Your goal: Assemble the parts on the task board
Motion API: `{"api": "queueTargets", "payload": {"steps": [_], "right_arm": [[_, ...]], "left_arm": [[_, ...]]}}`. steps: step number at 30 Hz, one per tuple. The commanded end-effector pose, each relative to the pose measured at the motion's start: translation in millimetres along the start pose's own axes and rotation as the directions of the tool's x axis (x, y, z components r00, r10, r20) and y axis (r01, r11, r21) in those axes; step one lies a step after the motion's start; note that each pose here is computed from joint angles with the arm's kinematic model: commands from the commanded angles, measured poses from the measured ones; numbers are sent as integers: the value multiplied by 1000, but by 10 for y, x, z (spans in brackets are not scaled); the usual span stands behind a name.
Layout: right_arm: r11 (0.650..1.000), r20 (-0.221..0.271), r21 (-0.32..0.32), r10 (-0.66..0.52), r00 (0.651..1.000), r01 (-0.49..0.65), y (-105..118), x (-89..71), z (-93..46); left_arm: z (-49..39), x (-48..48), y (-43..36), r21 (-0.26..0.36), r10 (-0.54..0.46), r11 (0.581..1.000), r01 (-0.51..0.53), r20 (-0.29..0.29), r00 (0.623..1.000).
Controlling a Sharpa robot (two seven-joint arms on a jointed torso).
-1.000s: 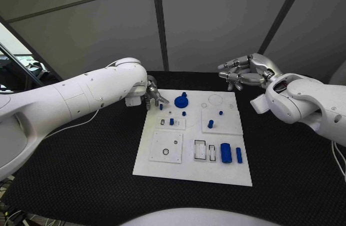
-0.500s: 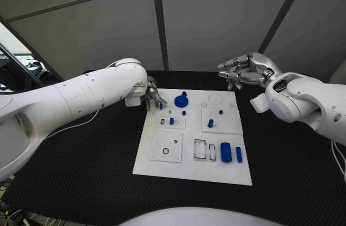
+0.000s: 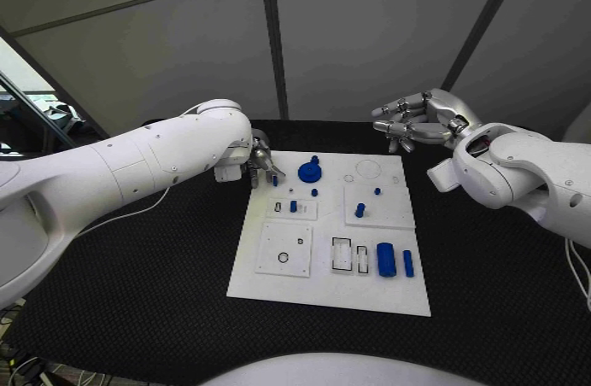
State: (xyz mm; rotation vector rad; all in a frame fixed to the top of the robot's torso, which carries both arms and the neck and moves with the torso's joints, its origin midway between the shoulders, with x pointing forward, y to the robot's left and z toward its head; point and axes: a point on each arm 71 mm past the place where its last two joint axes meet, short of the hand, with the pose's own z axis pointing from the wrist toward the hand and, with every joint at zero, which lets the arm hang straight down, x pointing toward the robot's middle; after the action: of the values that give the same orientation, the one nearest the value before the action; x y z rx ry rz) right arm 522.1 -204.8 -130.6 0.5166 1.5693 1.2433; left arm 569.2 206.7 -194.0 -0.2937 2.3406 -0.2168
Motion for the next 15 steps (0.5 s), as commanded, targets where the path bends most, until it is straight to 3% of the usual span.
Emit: {"api": "queueTargets", "payload": {"steps": [1,15], "right_arm": [[1000,-8,-14,0,1000,0,21,3,6],[1000,-9,-14,0,1000,0,21,4,7]], "left_arm": [[-7,-11,-15,17,1,1000,-1,9,1000],[-10,-9,4,12,6,1000,-6,1,1000]]}}
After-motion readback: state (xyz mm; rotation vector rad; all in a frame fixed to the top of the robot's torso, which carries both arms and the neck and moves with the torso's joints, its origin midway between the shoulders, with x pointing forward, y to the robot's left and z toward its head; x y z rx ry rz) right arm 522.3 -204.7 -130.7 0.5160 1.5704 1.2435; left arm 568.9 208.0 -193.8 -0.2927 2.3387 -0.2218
